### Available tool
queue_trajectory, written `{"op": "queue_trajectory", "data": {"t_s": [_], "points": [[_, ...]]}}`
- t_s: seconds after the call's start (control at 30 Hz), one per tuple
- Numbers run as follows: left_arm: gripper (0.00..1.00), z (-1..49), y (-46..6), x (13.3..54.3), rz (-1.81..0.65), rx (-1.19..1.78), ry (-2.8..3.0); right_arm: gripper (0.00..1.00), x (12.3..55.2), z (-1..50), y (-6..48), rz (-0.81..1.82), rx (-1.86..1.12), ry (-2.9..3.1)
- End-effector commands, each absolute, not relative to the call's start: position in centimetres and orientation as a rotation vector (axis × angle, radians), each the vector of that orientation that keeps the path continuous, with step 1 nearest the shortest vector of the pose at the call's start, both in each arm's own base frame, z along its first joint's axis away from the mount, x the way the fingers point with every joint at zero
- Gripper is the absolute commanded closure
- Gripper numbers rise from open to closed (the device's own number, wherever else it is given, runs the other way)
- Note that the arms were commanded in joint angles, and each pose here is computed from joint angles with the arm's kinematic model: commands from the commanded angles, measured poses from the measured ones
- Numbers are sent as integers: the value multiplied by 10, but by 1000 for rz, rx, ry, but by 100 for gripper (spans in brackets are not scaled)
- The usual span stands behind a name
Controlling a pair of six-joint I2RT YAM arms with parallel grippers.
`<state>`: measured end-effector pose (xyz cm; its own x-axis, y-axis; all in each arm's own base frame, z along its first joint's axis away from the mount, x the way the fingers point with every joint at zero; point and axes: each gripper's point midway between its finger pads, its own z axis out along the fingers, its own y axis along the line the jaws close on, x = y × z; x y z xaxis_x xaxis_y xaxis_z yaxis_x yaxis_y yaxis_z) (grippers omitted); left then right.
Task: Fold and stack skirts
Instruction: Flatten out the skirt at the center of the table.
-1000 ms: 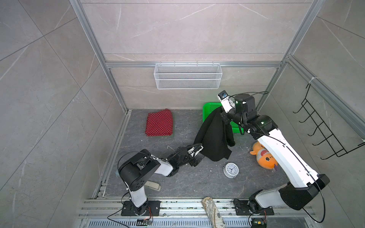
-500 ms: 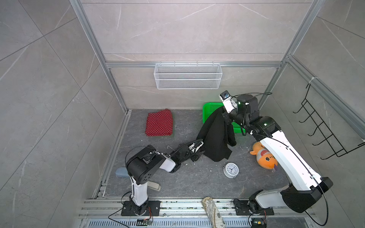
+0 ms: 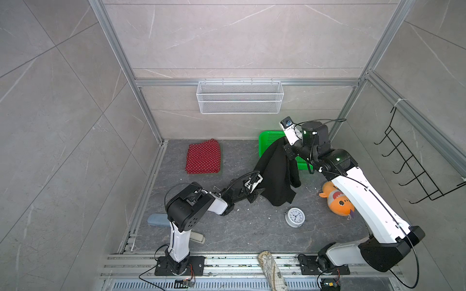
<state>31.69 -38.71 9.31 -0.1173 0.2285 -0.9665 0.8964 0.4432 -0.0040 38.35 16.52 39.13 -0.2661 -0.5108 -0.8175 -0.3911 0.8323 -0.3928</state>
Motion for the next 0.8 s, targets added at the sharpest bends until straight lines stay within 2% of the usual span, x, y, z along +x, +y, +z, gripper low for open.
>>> {"op": "queue_trajectory", "data": {"t_s": [0.0,0.23,0.53,0.77], "points": [[72,101,-395,316,-852,989,1598,100,380,406,160,-136,-648,1845],[100,95,-391,315,-851,966,1645,100,382,406,158,-136,-633,1847],[100,127,-365,324,-694,896,1684,100,385,398,145,-178,-599,1878],[100,195,-296,339,-321,793,1836,100,387,393,121,-210,-500,1910]]}}
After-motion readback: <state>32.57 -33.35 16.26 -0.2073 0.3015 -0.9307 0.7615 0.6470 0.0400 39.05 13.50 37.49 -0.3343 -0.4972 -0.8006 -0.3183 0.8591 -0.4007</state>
